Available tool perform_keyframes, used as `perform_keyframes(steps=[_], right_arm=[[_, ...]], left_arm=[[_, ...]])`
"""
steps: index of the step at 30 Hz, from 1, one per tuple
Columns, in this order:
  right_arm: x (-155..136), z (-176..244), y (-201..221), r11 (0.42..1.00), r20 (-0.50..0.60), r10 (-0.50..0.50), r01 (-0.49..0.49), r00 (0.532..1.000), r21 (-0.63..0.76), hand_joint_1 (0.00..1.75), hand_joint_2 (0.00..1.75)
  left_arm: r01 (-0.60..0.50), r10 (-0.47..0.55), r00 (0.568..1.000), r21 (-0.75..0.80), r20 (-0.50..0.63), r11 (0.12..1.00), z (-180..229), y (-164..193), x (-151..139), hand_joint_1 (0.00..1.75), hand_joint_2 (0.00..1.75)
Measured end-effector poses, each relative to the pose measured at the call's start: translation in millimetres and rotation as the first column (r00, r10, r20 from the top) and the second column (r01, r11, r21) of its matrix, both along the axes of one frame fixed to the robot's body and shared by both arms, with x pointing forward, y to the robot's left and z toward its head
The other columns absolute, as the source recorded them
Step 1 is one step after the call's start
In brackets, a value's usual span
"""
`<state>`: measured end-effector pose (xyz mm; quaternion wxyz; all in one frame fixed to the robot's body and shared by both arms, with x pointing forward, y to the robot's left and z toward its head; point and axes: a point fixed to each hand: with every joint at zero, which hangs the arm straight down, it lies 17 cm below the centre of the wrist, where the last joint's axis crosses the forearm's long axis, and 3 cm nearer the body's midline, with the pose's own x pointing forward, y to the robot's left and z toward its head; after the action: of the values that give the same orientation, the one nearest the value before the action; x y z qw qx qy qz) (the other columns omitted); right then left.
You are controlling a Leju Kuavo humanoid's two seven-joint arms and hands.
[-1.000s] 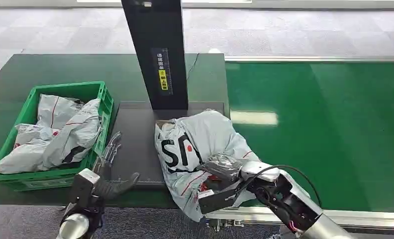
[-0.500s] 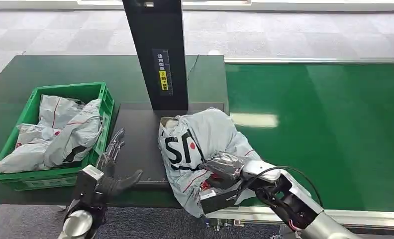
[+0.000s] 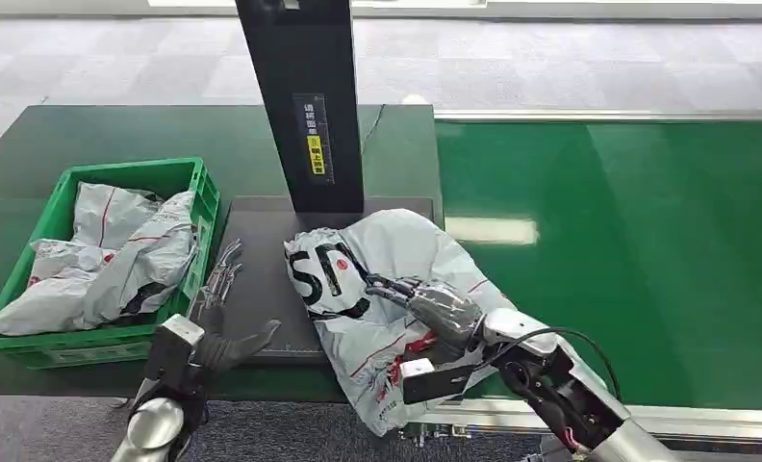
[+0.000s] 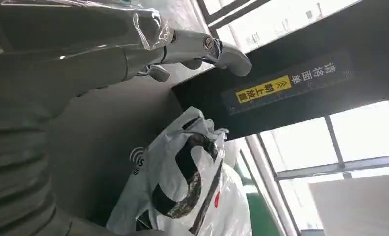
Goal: Moved the parcel from conveyor to table for the left to box.
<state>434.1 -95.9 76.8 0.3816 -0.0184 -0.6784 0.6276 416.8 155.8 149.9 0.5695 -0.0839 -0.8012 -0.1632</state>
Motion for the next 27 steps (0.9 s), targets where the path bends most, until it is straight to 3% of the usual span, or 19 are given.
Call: perform_keyframes(steps=[3,9,15,22,23,27], right_arm=[[2.2,17.3,6.1,0.989,-0.136,-0.008,0.028,0.991,0.145,0.0,1.75],[14.4,43.9,4.6,0.967,-0.15,-0.032,0.068,0.988,0.246,0.0,1.75],[28.7,74.8,-1.9,0.932,-0.068,-0.099,0.116,0.993,0.342,0.0,1.75],[43.1,118.1,-23.3,0.842,0.053,-0.268,0.208,0.962,0.498,0.0,1.75],[43.4,121.4,-25.6,0.831,0.053,-0.28,0.214,0.959,0.514,0.0,0.0],[49.0,137.8,-43.1,0.741,0.014,-0.358,0.274,0.934,0.613,0.0,0.0]], left_arm=[[0.008,-0.008,1.0,-0.002,0.008,1.0,1.0,-3.2,-1.7,0.0,1.75],[0.007,-0.007,1.0,-0.003,0.01,1.0,0.2,-4.5,-3.4,0.0,1.75],[0.007,-0.007,1.0,-0.005,0.004,1.0,-3.5,-6.8,-8.4,0.0,1.75],[0.04,-0.04,0.999,-0.002,-0.009,0.999,-9.8,-24.2,-19.2,0.0,1.75],[0.044,-0.044,0.999,-0.003,-0.009,0.999,-9.7,-26.1,-19.9,0.0,1.75],[0.105,-0.105,0.994,-0.039,-0.007,0.994,-4.8,-45.4,-27.1,0.0,1.75]])
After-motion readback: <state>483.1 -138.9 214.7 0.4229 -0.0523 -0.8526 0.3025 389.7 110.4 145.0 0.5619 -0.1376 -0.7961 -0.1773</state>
